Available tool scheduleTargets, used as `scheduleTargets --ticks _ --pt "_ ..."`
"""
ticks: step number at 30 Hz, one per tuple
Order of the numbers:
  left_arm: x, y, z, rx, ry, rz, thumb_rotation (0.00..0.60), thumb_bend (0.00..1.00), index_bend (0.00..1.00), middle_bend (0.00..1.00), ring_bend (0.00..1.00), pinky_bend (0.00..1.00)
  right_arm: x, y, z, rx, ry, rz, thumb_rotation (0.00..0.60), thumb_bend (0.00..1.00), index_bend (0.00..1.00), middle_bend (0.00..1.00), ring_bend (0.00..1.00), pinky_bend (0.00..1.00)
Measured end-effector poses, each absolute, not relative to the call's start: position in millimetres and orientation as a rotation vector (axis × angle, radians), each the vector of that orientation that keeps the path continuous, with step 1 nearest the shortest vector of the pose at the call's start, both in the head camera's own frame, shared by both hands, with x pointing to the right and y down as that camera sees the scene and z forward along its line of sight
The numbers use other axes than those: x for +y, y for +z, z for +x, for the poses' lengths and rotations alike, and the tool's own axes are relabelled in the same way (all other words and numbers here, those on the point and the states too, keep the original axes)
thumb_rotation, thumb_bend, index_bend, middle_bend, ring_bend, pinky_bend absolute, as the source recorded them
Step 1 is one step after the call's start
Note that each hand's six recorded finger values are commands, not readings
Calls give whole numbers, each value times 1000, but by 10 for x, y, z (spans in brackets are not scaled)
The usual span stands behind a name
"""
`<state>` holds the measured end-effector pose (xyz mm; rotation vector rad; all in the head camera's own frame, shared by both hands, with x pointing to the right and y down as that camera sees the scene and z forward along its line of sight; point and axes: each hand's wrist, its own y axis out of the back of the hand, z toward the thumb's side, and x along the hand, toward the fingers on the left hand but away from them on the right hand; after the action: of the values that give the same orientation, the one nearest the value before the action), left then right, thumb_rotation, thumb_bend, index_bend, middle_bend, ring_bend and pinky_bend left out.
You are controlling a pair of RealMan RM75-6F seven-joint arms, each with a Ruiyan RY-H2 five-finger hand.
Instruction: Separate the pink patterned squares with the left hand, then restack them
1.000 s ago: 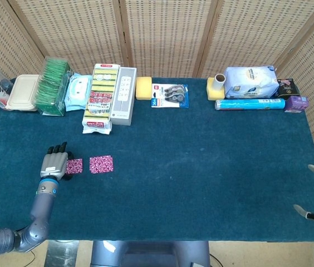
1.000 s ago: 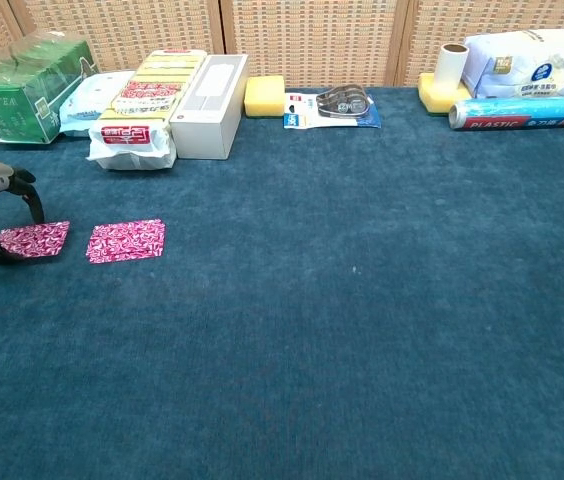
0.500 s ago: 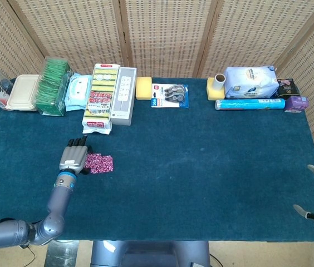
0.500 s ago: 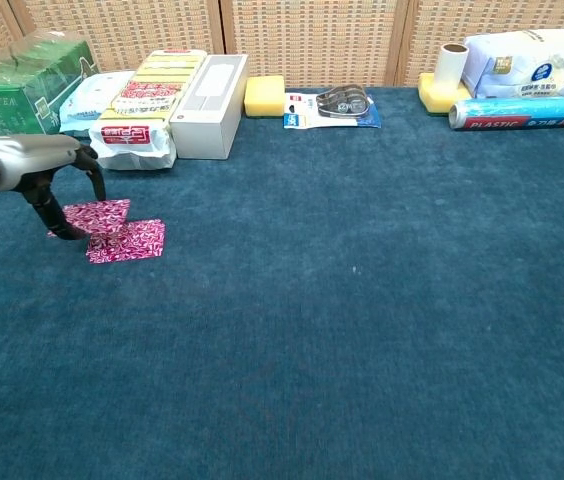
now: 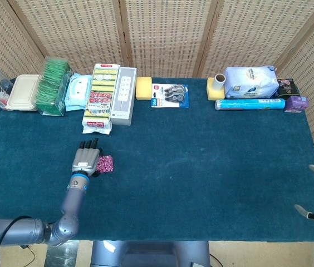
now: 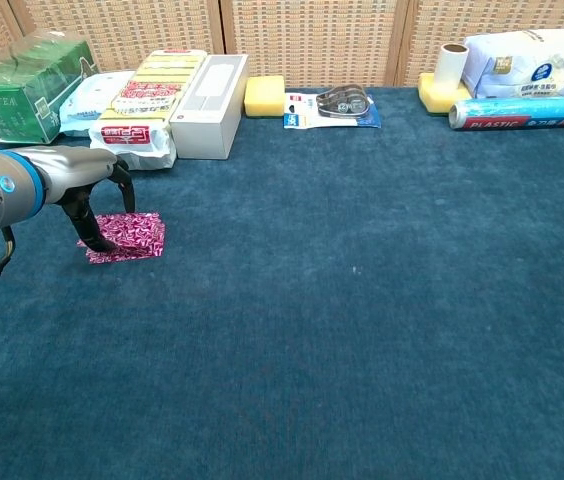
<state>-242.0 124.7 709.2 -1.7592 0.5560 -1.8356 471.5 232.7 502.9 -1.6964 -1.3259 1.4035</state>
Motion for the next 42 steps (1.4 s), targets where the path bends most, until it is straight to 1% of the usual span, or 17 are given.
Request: scheduleTargets --ticks 10,34,40,42 --pt "1247 7146 -2392 552 -1866 -1728 600 260 363 0 0 24 2331 5033 4712 -1321 1403 -1701 600 0 134 17 6 9" --pt "1248 7156 -2377 562 -1866 -1733 600 222 361 0 0 24 2331 5027 4730 -1323 1403 -1700 600 0 134 17 6 9" --pt "1244 7151 -2386 563 -1868 -1730 600 207 324 0 0 24 2331 5023 4735 -1327 1402 -1700 600 0 134 17 6 9" --pt "1244 7148 -2390 562 -1871 -1728 600 207 283 0 0 24 2332 5021 4738 -1327 1402 -1699 600 0 134 17 6 8"
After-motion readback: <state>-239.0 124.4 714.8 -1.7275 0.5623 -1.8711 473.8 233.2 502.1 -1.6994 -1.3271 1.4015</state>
